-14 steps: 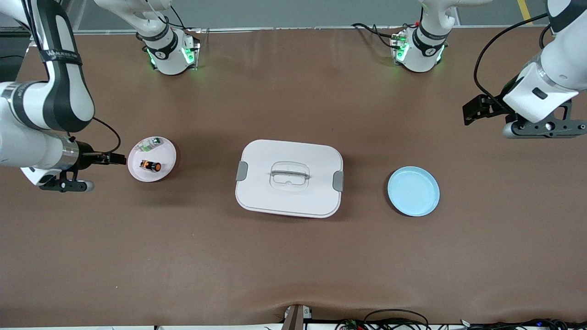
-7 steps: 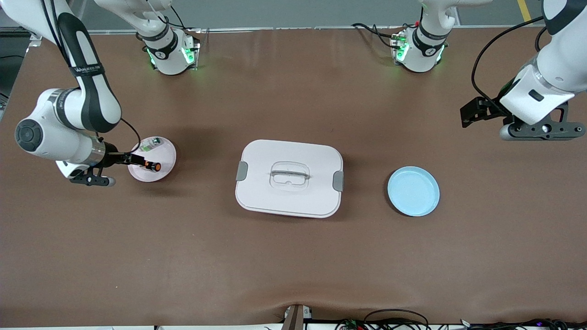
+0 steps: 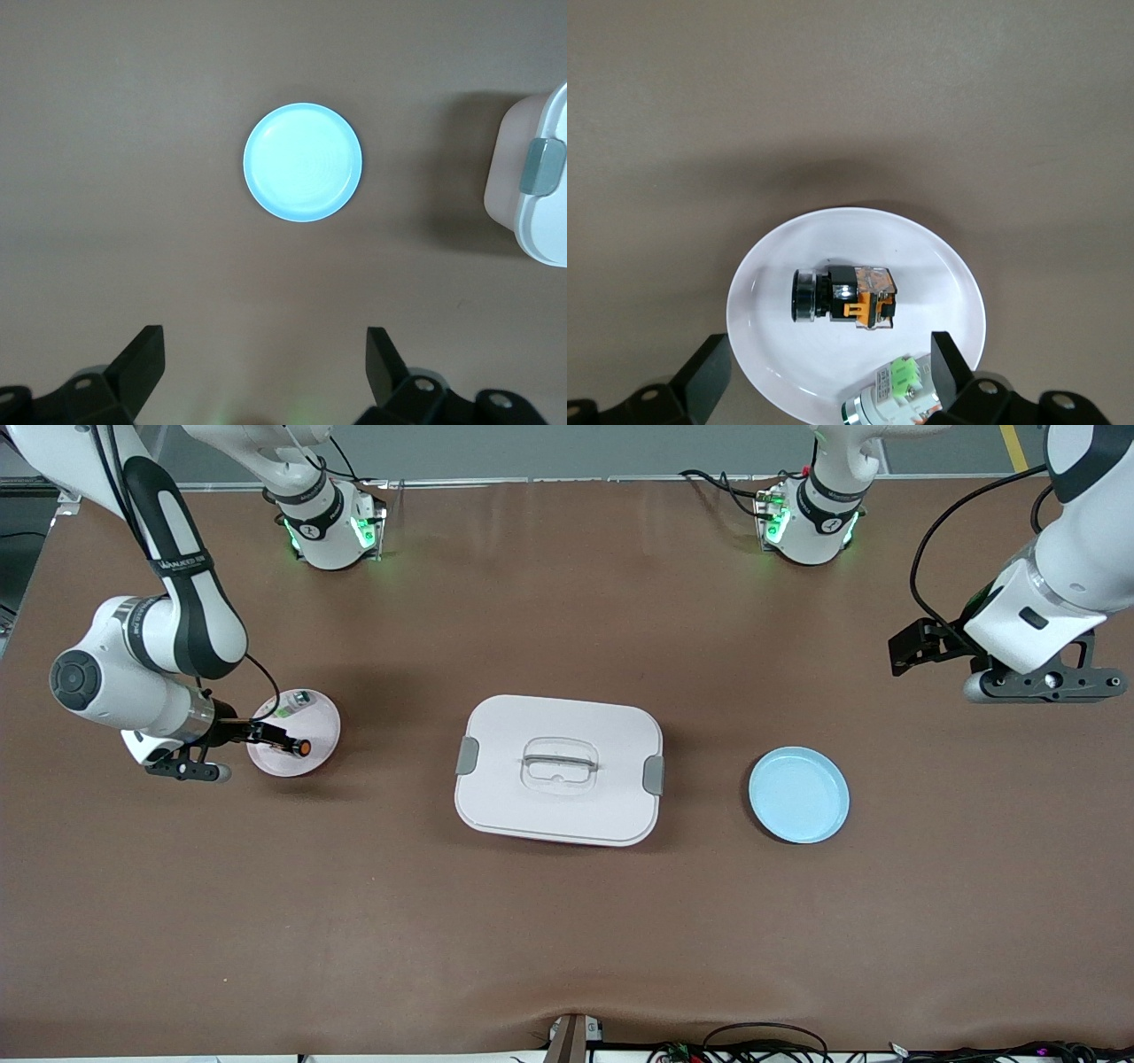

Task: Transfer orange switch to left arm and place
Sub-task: 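Move the right gripper over the pink plate toward the orange switch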

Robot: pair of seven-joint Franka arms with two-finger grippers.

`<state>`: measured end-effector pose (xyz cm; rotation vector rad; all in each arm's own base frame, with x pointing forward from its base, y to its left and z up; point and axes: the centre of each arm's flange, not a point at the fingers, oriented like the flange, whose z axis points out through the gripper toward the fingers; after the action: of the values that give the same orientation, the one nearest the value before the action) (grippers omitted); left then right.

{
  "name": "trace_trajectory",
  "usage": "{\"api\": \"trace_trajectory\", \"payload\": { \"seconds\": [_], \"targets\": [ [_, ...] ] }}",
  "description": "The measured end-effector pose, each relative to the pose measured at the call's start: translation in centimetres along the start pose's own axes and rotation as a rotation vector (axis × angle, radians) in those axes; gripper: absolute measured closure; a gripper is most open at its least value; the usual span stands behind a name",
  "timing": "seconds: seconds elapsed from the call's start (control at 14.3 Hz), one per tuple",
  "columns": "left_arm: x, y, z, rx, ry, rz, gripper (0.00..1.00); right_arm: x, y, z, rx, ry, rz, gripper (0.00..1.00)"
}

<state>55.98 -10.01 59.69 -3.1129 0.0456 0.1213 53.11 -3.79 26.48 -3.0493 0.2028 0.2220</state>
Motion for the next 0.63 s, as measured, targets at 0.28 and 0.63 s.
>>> {"api": "trace_trajectory", "payload": {
  "seconds": [0.28,0.63],
  "targets": [
    [0.3,0.0,0.4,-0.001,-0.002,0.0,0.0,0.1,0.2,2.1,-0.004,-0.014,0.002,0.0],
    [0.4,0.1,0.5,-0.001,-0.004,0.002,0.0,0.2,0.2,4.0,-0.008,-0.041,0.002,0.0]
  ]
}}
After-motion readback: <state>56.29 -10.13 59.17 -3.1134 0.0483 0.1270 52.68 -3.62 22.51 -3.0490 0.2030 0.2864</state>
